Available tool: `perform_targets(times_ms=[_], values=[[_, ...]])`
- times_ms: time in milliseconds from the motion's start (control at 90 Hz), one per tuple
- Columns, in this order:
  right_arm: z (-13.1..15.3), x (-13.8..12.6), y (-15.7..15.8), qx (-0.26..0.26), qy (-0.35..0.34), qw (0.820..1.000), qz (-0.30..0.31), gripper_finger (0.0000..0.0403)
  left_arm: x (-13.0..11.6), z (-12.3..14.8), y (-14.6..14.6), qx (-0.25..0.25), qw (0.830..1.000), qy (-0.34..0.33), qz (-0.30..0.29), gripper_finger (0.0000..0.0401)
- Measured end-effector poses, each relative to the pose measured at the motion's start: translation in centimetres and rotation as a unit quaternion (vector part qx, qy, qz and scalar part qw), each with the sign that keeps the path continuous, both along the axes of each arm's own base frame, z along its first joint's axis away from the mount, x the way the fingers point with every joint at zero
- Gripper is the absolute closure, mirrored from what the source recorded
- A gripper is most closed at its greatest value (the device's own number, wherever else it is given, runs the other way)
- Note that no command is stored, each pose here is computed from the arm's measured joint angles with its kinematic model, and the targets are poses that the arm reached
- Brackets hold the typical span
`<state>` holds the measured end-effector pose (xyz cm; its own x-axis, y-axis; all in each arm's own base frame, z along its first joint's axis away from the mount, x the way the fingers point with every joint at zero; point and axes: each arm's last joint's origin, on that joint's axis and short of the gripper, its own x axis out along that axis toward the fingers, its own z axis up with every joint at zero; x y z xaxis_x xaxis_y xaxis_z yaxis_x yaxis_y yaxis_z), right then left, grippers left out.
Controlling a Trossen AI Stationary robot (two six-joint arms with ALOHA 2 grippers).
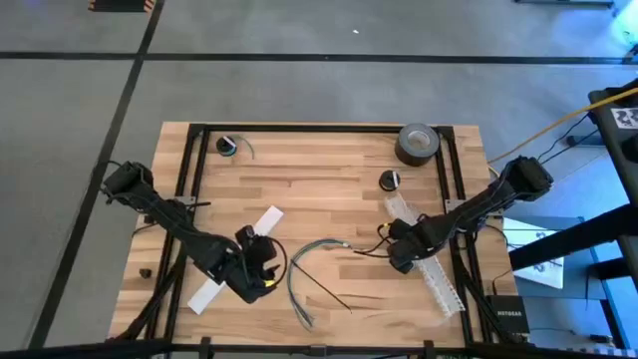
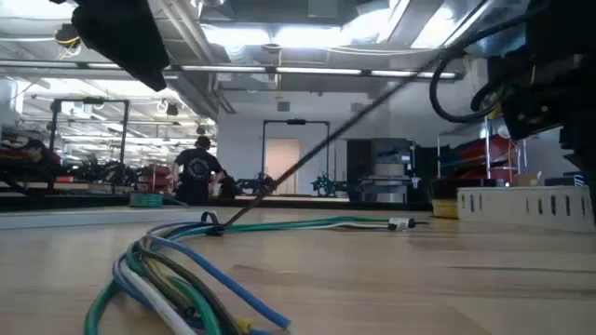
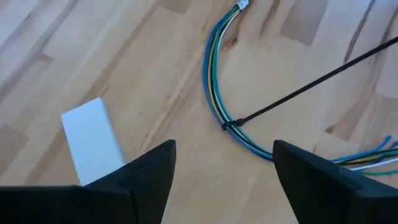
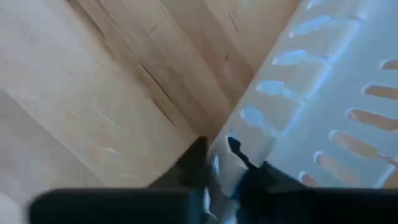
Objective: Ziptie cables
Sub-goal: Insert the ziptied cable wires into the white cable duct
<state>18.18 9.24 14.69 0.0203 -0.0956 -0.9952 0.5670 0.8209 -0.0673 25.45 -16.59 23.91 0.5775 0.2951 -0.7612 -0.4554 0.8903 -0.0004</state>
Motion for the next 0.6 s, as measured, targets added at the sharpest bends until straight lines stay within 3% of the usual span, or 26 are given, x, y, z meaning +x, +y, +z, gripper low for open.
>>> perform_targets(times_ms=[200, 411, 511, 600], values=[[3.8, 2.5, 1.0, -0.023, -0.054, 0.992, 0.11, 0.0397, 0.0, 0.0, 0.0, 0.006, 1.0, 0.003, -0.007, 0.0148], [8.3, 5.5, 1.0, -0.083, -0.12, 0.95, 0.275, 0.0402, 0.0, 0.0, 0.0, 0.006, 1.0, 0.003, -0.007, 0.0148], [9.3, 6.9, -0.3, -0.123, -0.144, 0.936, 0.298, 0.0403, 0.0, 0.0, 0.0, 0.008, 1.0, 0.003, -0.01, 0.0148], [9.5, 8.0, -1.7, -0.127, -0.165, 0.93, 0.302, 0.0403, 0.0, 0.0, 0.0, 0.008, 1.0, 0.003, -0.01, 0.0148]])
